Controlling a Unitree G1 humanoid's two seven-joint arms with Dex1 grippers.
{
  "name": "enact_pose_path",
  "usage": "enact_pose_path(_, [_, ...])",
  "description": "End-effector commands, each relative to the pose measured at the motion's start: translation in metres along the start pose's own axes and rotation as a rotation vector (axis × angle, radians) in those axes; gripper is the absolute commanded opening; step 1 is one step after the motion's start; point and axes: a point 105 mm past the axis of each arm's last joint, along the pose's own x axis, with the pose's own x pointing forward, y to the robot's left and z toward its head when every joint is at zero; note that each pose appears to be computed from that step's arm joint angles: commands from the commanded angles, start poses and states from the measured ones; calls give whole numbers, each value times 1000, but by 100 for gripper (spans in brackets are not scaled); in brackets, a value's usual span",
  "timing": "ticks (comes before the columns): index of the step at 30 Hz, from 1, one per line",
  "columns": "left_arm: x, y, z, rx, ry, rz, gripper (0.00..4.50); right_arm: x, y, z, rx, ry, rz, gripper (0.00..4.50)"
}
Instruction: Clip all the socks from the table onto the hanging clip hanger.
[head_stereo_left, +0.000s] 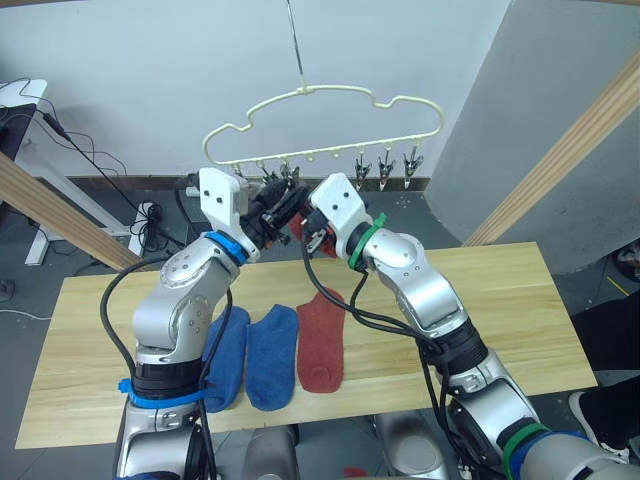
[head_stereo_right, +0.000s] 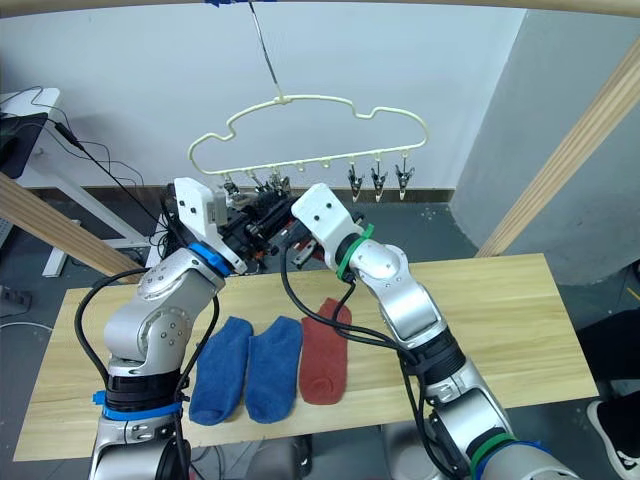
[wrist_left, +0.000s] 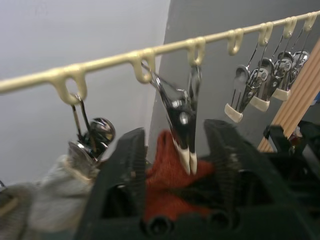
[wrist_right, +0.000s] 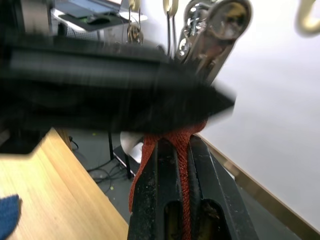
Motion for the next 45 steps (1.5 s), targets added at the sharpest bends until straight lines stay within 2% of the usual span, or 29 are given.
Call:
enact_pose_path(1, [-3,0,8,22,-19,-10,304,-2,0,21,-9,-78,-3,0])
enact_pose_path(15, [-10,-1,3,64,14,-31,304,-3,4,9,3,-44,11,0])
enact_pose_path(27, [-15,-12,-7,134,54,-96,304,-10,12,-22,53,62,34,0])
enact_pose_path(45, [-17,-14,-11,143,63,-102,304,-10,15,-23,74,53,35,0])
